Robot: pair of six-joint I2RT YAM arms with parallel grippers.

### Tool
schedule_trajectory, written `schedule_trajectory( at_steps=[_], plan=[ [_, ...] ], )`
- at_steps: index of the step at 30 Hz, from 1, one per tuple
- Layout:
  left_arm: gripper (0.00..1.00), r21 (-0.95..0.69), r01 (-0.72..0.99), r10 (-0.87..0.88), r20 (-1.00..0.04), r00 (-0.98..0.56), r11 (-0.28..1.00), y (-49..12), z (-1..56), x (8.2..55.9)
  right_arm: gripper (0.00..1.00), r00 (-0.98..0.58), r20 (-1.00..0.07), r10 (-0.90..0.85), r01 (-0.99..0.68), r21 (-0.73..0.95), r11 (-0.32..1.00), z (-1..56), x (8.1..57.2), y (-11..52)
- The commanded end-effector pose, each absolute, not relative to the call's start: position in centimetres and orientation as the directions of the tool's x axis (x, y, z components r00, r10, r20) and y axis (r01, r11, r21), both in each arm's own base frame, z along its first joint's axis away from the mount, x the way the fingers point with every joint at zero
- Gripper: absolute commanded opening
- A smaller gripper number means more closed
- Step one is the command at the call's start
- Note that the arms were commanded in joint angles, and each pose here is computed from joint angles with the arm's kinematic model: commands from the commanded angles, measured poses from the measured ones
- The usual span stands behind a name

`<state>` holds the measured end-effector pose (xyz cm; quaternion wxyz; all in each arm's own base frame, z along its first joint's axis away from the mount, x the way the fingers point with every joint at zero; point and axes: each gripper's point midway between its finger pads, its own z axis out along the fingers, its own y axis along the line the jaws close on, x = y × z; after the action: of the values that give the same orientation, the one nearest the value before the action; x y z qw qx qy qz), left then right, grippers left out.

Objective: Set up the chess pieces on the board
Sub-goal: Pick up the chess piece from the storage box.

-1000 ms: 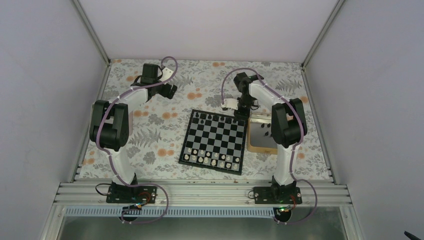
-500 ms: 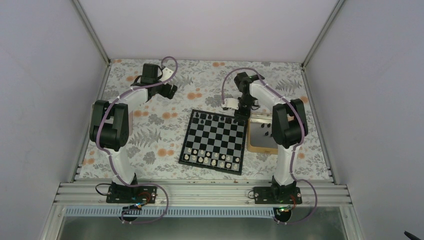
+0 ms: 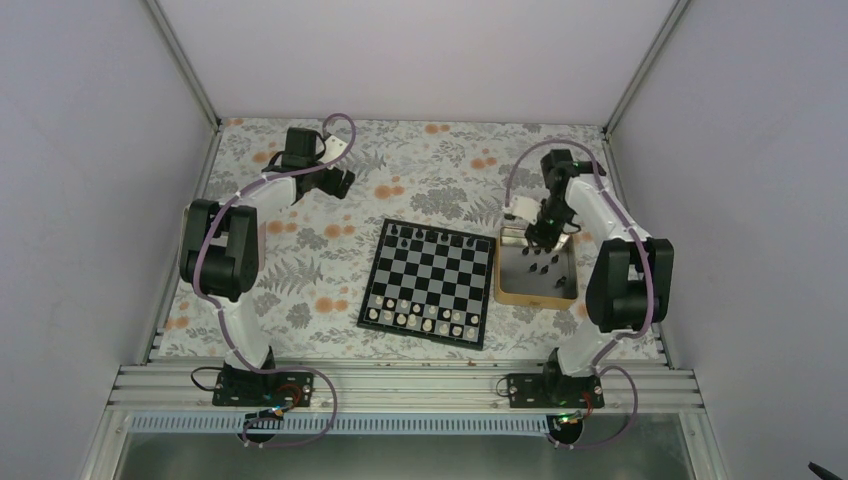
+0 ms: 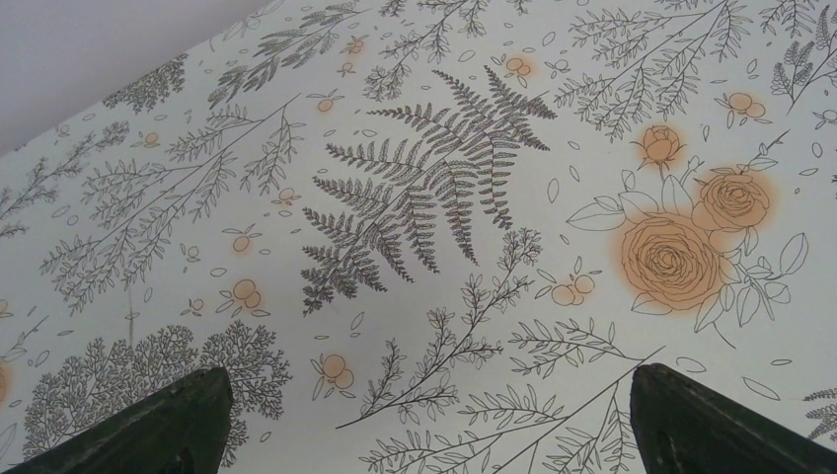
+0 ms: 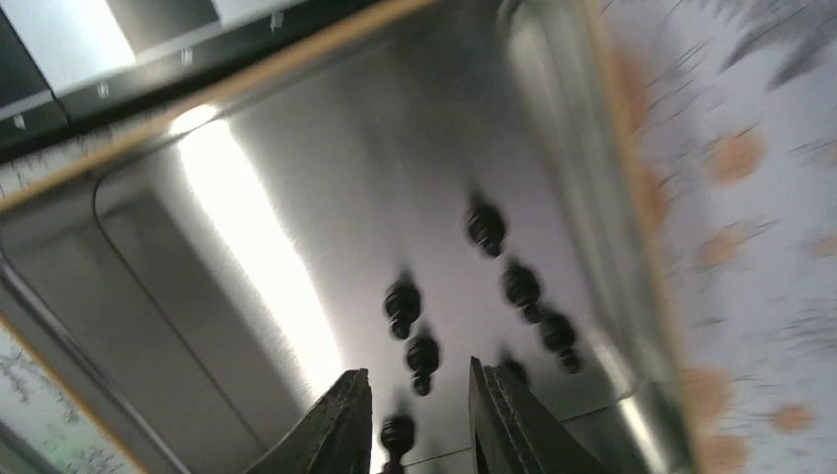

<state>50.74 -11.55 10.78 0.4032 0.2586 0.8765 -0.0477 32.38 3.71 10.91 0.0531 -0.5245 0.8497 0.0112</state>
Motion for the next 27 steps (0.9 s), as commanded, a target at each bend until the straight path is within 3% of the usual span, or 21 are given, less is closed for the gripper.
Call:
schedule_trajectory(
  at_steps=[1, 7, 27],
  plan=[
    [1.00, 0.124, 0.490, 0.410, -0.738, -0.536, 0.863, -11.5, 10.6, 51.2, 0.29, -0.475, -0.065, -0.878, -0.879, -0.007, 0.476, 8.8, 30.4, 1.6],
    [1.00, 0.134, 0.477, 0.407, -0.742, -0.533, 0.869, -11.2, 10.9, 51.3, 0.30, -0.482, -0.123, -0.868, -0.874, -0.009, 0.486, 7.1, 30.9, 1.8],
    [1.00, 0.139, 0.474, 0.409, -0.740, -0.534, 0.870, -11.2, 10.9, 51.4, 0.32, -0.471, -0.162, -0.867, -0.879, 0.005, 0.476, 4.3, 33.9, 2.9]
  ],
)
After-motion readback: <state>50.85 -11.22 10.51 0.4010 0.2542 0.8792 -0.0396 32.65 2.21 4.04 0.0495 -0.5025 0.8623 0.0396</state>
